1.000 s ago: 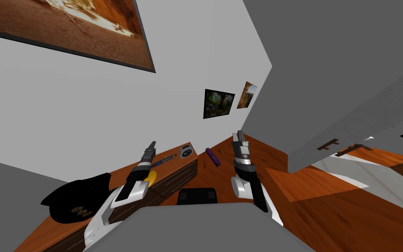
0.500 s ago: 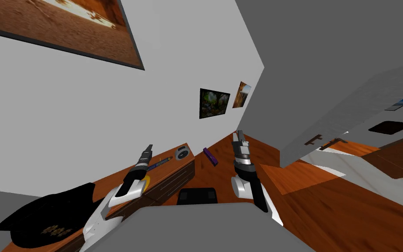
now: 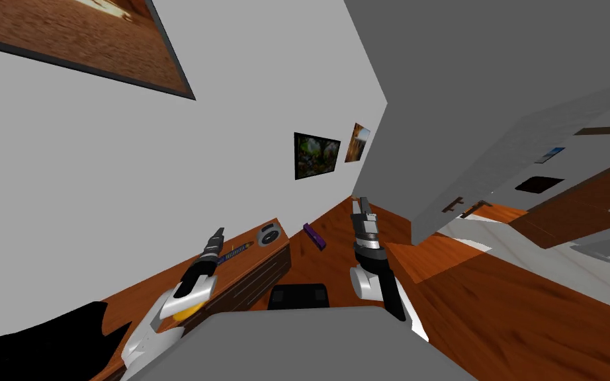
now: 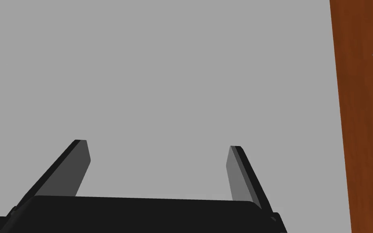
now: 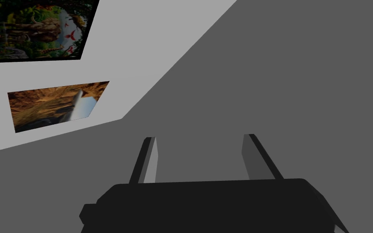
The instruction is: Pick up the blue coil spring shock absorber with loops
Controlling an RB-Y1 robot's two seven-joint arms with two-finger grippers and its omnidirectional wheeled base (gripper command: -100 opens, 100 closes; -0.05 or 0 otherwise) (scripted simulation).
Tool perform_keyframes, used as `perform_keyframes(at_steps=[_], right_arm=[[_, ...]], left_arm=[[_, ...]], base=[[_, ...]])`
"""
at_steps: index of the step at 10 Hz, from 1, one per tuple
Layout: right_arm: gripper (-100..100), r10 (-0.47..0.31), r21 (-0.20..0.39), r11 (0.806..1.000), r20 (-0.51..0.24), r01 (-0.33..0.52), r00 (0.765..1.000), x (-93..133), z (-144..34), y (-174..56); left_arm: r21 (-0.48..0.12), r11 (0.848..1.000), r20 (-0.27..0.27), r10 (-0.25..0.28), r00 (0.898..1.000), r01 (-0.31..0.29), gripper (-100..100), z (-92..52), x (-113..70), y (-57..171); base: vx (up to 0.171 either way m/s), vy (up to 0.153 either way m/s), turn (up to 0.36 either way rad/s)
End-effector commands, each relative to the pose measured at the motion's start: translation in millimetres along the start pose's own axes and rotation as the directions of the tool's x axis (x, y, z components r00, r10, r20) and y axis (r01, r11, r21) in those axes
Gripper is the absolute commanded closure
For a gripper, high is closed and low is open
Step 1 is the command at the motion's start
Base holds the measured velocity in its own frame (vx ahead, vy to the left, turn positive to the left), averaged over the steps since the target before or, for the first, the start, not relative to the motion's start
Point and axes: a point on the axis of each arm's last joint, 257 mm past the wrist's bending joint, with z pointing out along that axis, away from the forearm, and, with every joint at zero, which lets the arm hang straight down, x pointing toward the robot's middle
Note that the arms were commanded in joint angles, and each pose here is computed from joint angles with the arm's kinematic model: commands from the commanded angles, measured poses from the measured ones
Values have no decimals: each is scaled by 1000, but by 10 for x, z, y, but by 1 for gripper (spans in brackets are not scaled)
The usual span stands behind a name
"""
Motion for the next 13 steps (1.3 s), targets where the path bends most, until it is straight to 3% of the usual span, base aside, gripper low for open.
perform_keyframes(at_steps=[1,2,3,5,6,7,8,9,10,11,12,13], right_arm=[[0,0,0,1000,0,0,1000,0,0,0],[0,0,0,1000,0,0,1000,0,0,0],[0,0,0,1000,0,0,1000,0,0,0],[0,0,0,1000,0,0,1000,0,0,0],[0,0,0,1000,0,0,1000,0,0,0],[0,0,0,1000,0,0,1000,-1,0,0],[0,0,0,1000,0,0,1000,0,0,0],[0,0,0,1000,0,0,1000,-1,0,0],[0,0,0,1000,0,0,1000,0,0,0],[0,0,0,1000,0,0,1000,-1,0,0],[0,0,0,1000,0,0,1000,0,0,0],[0,0,0,1000,0,0,1000,-1,0,0]], left_arm=[[-35,999,12,-4,1000,4,-100,32,-109,97],[-99,995,39,-13,999,17,-100,49,-241,343],[-105,994,40,-13,999,18,-100,47,-241,357],[-222,973,99,-37,994,58,-100,35,-504,814],[-239,969,100,-37,994,60,-100,22,-501,873],[-298,951,132,-50,990,88,-100,-12,-627,1102],[-303,949,132,-50,990,88,-100,-18,-624,1126],[-363,924,166,-63,984,120,-100,-75,-739,1371],[-363,924,166,-63,984,120,-100,-75,-739,1371],[-410,899,202,-76,976,155,-100,-133,-852,1567],[-418,895,202,-76,976,156,-100,-147,-845,1608],[-454,870,238,-90,967,193,-100,-203,-955,1761]], base=[[12,-12,-93],[22,-16,-146],[19,-12,-80],[22,-14,-213],[19,0,-97],[18,-2,-163],[12,4,-80],[8,6,-165],[6,8,-101],[5,8,-196],[4,11,-83],[4,11,-214]])
